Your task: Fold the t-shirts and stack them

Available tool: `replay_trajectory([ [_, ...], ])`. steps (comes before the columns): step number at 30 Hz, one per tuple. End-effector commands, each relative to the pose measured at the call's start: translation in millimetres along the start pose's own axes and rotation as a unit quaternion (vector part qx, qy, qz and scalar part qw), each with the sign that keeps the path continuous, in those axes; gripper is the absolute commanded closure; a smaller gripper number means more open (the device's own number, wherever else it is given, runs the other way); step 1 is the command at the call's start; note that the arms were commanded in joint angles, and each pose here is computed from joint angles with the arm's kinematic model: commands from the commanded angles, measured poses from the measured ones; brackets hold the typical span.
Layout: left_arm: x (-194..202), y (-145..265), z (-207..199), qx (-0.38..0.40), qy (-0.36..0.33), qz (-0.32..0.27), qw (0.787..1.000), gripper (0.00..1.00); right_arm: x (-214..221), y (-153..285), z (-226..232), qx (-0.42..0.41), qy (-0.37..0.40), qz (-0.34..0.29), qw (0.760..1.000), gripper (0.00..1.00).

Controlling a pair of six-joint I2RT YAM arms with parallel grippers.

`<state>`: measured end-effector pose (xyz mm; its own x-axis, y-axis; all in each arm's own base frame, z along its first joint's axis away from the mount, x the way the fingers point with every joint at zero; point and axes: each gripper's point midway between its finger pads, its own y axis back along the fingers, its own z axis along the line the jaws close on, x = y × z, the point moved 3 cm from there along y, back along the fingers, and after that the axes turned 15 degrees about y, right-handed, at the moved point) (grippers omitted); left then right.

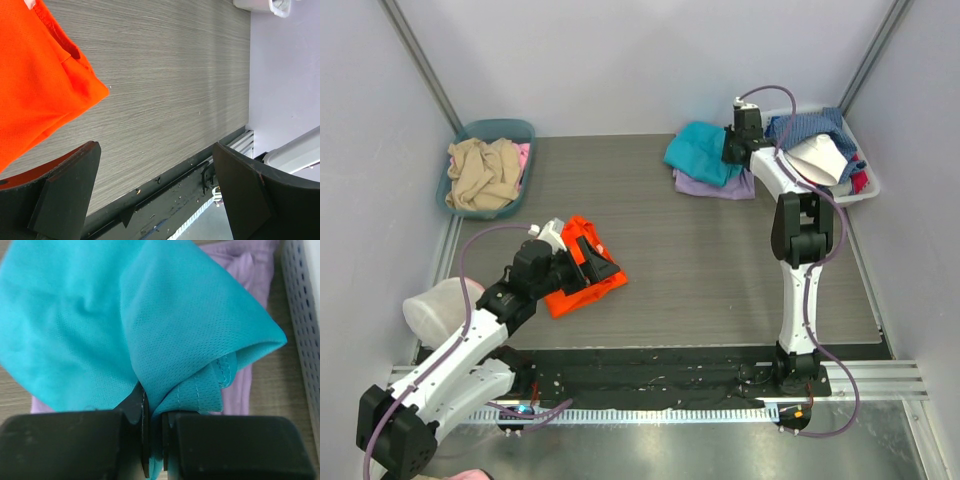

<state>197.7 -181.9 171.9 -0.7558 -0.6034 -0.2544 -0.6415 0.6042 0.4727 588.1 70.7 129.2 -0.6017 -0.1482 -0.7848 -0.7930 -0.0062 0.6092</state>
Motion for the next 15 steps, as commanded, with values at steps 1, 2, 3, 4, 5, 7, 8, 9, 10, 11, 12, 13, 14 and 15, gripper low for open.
replay_trajectory([
  [1, -1.8, 3.0, -8.9, 0.024, 0.000, -0.003, 1.000, 0.00, -41.5, 39.0, -26.3, 0.038, -0.017, -0.055, 0.998, 0.99],
  [2, -1.3, 3.0, -9.5, 0.025, 0.000, -0.002, 1.000, 0.00, -40.3, 39.0, -30.8, 0.044, -0.018, -0.054, 0.997, 0.99],
  [3, -1.3, 3.5, -9.7, 0.026, -0.001, -0.002, 1.000, 0.00, -38.3, 38.7, -35.1, 0.049, -0.020, -0.050, 0.997, 0.99],
  [4, -1.2, 3.7, -8.6, 0.024, 0.000, -0.002, 1.000, 0.00, -37.0, 38.3, -40.5, 0.058, -0.022, -0.047, 0.997, 0.99],
  [5, -1.1, 3.7, -8.4, 0.024, 0.001, -0.002, 1.000, 0.00, -35.5, 38.2, -47.6, 0.066, -0.024, -0.045, 0.997, 0.99],
  [7, -1.1, 4.3, -8.2, 0.024, 0.000, -0.003, 1.000, 0.00, -32.2, 35.3, -53.7, 0.073, -0.027, -0.039, 0.996, 0.99],
  [8, -0.9, 4.4, -7.8, 0.024, 0.000, -0.003, 1.000, 0.00, -31.2, 34.1, -56.8, 0.076, -0.027, -0.037, 0.996, 0.99],
  [9, -0.7, 4.4, -8.3, 0.025, 0.000, -0.003, 1.000, 0.00, -27.1, 32.1, -60.0, 0.079, -0.028, -0.028, 0.996, 0.99],
  [10, -0.3, 3.8, -7.1, 0.023, 0.001, -0.002, 1.000, 0.00, -29.8, 31.9, -63.7, 0.083, -0.030, -0.029, 0.996, 0.99],
  [11, -0.5, 3.9, -6.7, 0.023, 0.001, -0.003, 1.000, 0.00, -24.1, 26.8, -65.1, 0.085, -0.030, -0.019, 0.996, 0.98],
  [12, -0.3, 3.6, -7.1, 0.023, 0.001, -0.002, 1.000, 0.01, -24.8, 26.9, -67.7, 0.088, -0.030, -0.016, 0.996, 0.93],
  [13, -0.1, 3.3, -6.9, 0.023, 0.001, -0.001, 1.000, 0.00, -22.7, 25.7, -68.3, 0.091, -0.029, -0.011, 0.995, 0.71],
  [14, -0.3, 3.4, -6.5, 0.022, 0.001, -0.002, 1.000, 0.00, -19.2, 24.6, -69.9, 0.097, -0.029, -0.004, 0.995, 0.59],
  [15, -0.3, 3.1, -6.9, 0.023, 0.001, -0.001, 1.000, 0.00, -19.7, 25.6, -72.4, 0.103, -0.029, -0.004, 0.994, 0.48],
])
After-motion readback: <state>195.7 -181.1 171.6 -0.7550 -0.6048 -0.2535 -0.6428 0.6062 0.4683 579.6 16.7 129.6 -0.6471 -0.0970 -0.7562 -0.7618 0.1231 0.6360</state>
